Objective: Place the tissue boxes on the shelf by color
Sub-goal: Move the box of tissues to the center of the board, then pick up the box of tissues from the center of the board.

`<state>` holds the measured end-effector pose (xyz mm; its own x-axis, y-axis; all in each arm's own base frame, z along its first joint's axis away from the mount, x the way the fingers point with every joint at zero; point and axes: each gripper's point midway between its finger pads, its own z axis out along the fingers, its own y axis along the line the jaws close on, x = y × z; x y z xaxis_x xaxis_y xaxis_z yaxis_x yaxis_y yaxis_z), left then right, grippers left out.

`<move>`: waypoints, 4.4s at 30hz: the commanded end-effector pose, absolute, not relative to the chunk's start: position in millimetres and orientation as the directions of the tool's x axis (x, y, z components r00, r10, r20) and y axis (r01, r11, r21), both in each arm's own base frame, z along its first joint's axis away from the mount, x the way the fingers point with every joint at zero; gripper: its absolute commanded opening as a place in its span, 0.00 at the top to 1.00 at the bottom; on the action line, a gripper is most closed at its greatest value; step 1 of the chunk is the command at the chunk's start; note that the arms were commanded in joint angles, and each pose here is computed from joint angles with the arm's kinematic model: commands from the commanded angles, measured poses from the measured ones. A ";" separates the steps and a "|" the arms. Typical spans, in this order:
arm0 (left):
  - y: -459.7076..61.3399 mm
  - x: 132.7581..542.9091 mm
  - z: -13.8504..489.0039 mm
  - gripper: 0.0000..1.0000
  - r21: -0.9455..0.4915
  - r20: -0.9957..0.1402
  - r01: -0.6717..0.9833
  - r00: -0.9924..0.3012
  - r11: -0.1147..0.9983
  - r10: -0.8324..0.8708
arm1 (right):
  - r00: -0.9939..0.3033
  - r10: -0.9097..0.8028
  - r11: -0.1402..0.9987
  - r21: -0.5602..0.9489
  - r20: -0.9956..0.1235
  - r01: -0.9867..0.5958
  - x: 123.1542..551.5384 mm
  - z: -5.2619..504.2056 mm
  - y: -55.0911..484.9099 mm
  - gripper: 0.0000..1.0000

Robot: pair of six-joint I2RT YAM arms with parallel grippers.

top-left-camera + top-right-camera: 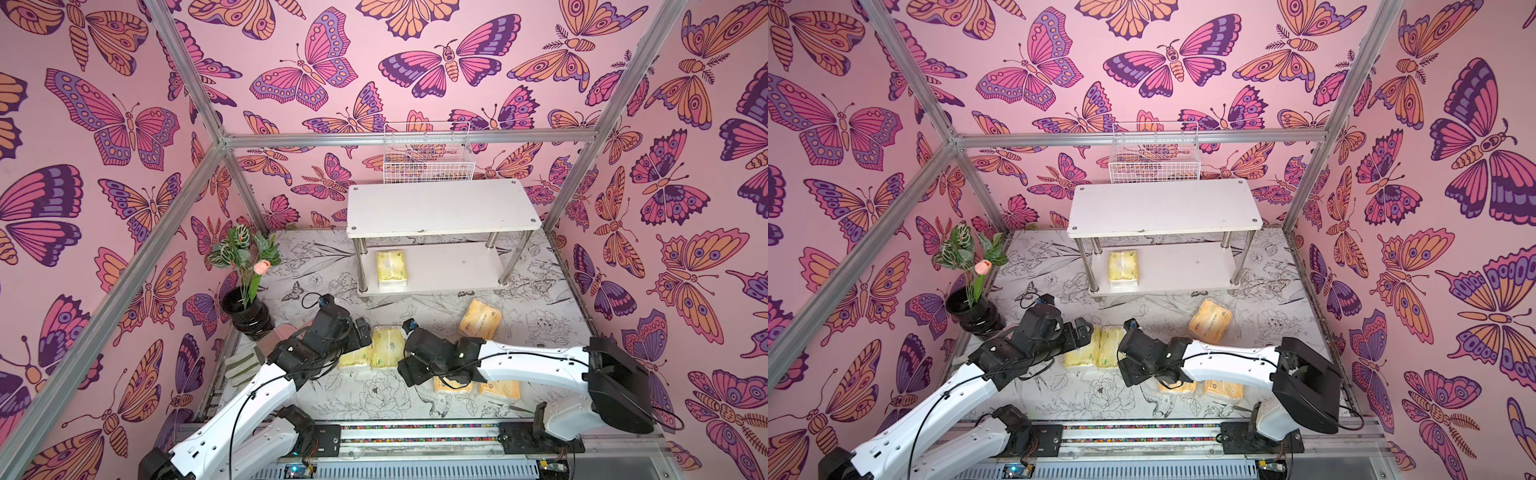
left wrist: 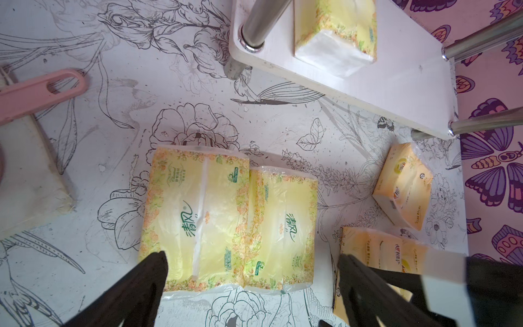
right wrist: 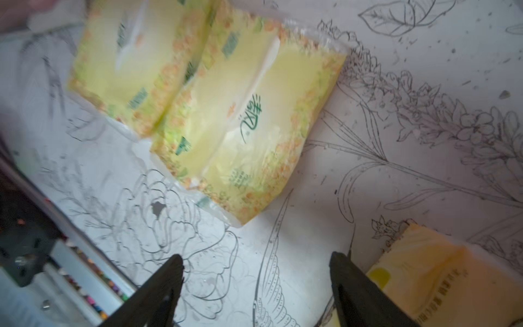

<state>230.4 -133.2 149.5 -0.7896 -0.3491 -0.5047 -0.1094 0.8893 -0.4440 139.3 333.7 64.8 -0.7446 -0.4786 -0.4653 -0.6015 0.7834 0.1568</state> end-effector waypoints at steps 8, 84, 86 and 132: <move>-126.9 228.4 140.6 0.00 -0.411 -0.492 -0.150 -0.793 0.899 -0.358 | -0.679 -0.569 0.789 -0.075 -0.464 -0.610 151.1 36.1 339.9 0.15; -213.9 312.0 42.7 0.00 -0.321 -0.414 0.152 -0.910 0.935 0.006 | -0.901 0.117 0.642 0.724 -0.418 -0.253 176.2 90.6 321.0 0.13; -218.0 305.3 41.3 0.00 -0.337 -0.402 0.155 -0.915 0.929 0.007 | -0.907 0.130 0.631 0.739 -0.401 -0.237 177.7 87.8 325.0 0.13; -244.6 293.1 18.5 0.00 -0.498 -0.260 0.017 -0.957 0.867 -0.130 | -0.917 0.341 0.674 0.734 -0.207 0.085 204.5 10.2 321.2 0.45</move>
